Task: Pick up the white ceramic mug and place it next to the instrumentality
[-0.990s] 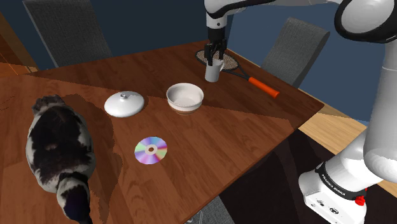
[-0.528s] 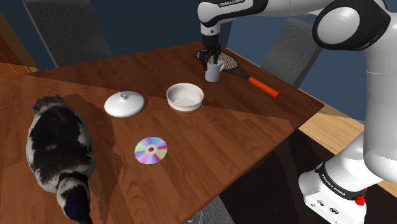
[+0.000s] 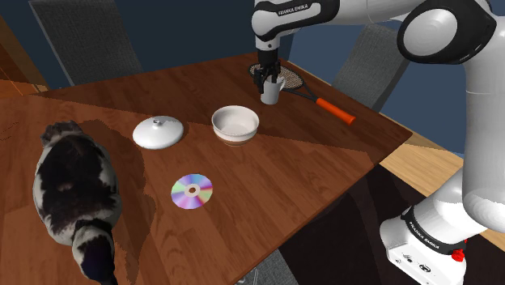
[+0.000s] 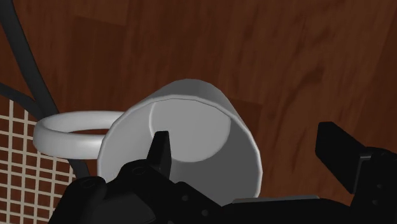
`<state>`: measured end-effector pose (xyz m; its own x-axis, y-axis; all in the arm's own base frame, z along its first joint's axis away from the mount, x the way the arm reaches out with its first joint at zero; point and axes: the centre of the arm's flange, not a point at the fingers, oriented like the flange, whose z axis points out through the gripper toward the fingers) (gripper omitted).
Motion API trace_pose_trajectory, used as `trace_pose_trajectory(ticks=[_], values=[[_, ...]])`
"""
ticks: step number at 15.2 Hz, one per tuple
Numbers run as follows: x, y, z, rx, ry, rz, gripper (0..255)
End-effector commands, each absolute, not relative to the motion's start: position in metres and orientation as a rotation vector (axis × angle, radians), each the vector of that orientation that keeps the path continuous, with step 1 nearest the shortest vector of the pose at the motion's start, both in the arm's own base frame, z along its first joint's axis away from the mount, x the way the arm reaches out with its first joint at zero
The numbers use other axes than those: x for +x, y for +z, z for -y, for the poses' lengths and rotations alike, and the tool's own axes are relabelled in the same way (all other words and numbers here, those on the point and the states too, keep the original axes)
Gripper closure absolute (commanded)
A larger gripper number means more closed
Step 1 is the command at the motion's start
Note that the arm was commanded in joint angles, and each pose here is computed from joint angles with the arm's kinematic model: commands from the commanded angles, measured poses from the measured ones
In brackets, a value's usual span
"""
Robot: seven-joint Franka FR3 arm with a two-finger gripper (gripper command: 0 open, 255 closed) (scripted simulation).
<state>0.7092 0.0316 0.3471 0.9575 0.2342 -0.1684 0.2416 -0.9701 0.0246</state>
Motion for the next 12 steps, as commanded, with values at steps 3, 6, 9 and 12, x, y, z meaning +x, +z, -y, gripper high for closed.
trace_pose_trajectory(ticks=[3,6,9,12], values=[[0.7092,0.3471,-0.0316,3.064,-0.255,-0.373,255],[0.7092,0.3471,-0.0316,3.064,-0.255,-0.373,255],[0.7092,0.3471,-0.0316,3.064,-0.255,-0.373,255],[0.7092,0.347,-0.0316,3.064,-0.255,-0.373,255]])
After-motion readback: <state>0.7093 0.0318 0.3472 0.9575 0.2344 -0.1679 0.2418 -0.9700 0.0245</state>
